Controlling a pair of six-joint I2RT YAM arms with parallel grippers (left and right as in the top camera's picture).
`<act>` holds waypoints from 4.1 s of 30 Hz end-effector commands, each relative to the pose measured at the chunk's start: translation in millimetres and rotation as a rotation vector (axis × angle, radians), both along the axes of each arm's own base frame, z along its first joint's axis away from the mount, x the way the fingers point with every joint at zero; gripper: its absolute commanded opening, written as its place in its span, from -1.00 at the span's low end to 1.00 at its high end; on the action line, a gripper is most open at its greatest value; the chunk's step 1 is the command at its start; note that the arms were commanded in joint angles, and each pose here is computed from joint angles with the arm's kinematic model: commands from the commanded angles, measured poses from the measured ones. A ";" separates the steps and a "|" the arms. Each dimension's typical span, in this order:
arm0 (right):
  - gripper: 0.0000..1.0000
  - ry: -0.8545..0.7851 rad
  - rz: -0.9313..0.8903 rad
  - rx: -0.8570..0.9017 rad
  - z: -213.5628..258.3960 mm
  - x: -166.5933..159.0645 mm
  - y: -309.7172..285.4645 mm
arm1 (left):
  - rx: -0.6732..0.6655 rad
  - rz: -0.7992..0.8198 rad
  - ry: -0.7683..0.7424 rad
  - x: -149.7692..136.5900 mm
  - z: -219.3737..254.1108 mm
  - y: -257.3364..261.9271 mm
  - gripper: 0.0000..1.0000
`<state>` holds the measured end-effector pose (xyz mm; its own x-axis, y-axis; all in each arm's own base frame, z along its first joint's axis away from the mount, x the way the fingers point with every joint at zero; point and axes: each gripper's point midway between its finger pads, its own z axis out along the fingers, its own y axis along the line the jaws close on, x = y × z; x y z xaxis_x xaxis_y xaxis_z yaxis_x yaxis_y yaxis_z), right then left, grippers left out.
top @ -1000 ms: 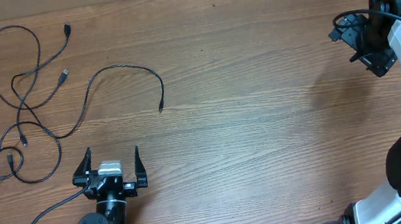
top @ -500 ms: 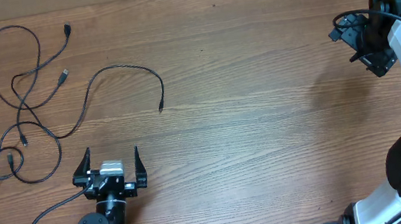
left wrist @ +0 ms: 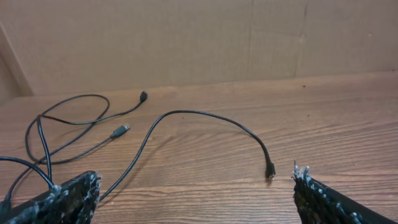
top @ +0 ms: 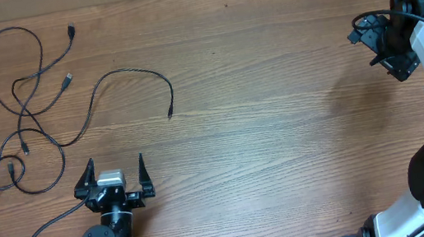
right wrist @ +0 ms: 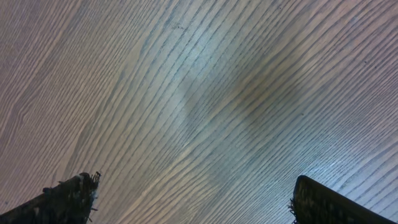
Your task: Untangle cables
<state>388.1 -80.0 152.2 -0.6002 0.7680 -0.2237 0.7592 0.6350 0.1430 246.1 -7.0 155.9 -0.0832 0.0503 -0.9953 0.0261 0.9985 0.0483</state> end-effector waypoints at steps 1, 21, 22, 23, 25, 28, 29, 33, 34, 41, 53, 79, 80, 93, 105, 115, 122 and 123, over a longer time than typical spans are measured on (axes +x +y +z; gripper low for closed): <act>1.00 -0.008 0.000 -0.003 1.7 1.4 1.1 | -0.027 0.014 -0.009 0.0 0.3 2.7 0.99; 1.00 -0.006 0.000 -0.003 1.4 1.0 1.1 | -0.028 0.001 -0.007 0.0 0.0 0.5 0.99; 1.00 -0.002 -0.001 -0.003 1.3 0.1 0.9 | -0.028 0.001 -0.007 0.0 0.0 0.5 0.99; 1.00 0.000 -0.003 -0.002 1.2 -0.7 0.1 | -0.028 0.001 -0.007 0.0 -0.1 0.5 0.99; 1.00 0.000 -0.003 -0.002 1.1 -0.7 0.3 | -0.028 0.001 -0.007 0.0 -0.1 0.5 0.99; 0.99 -0.032 -0.003 -0.008 5.2 5.3 -0.8 | -0.028 0.001 -0.007 0.0 -0.1 0.5 0.99; 1.00 -0.036 -0.003 -0.009 6.3 5.7 -0.9 | -0.028 0.001 -0.007 0.0 -0.1 0.5 0.98; 1.00 -0.119 -0.003 -0.024 21.1 17.7 -3.1 | -0.028 0.001 -0.007 0.0 -0.1 0.5 0.99; 1.00 -0.183 -0.003 -0.036 31.3 28.4 -5.3 | -0.028 0.001 -0.007 0.0 -0.1 0.5 0.99; 1.00 -0.448 0.003 -0.084 87.7 62.5 -8.9 | -0.028 0.001 -0.007 0.0 -0.1 0.5 0.99; 1.00 -0.660 0.080 -0.096 98.5 22.6 32.4 | -0.029 0.001 -0.007 0.0 -0.1 0.5 0.99; 1.00 -1.289 0.082 -0.176 76.3 -129.2 51.2 | -0.028 0.001 -0.007 0.0 -0.1 0.5 0.99; 1.00 -1.303 0.082 -0.178 75.9 -129.4 51.2 | -0.028 0.001 -0.007 0.0 -0.1 0.5 0.99; 0.99 -1.428 0.080 -0.194 70.5 -146.2 53.0 | -0.028 0.001 -0.007 0.0 -0.1 0.5 0.99; 1.00 -1.401 0.185 -0.138 48.1 -142.9 79.5 | -0.028 0.001 -0.007 0.0 -0.1 0.5 0.99; 1.00 -1.229 0.493 -0.454 18.0 -141.6 85.5 | -0.028 0.001 -0.007 0.0 -0.1 0.5 0.99; 1.00 -1.184 0.648 -0.639 17.2 -141.7 87.1 | -0.028 0.001 -0.007 0.0 -0.1 0.5 0.99; 1.00 -1.184 0.648 -0.638 17.2 -141.7 87.0 | -0.028 0.001 -0.007 0.0 -0.1 0.5 0.99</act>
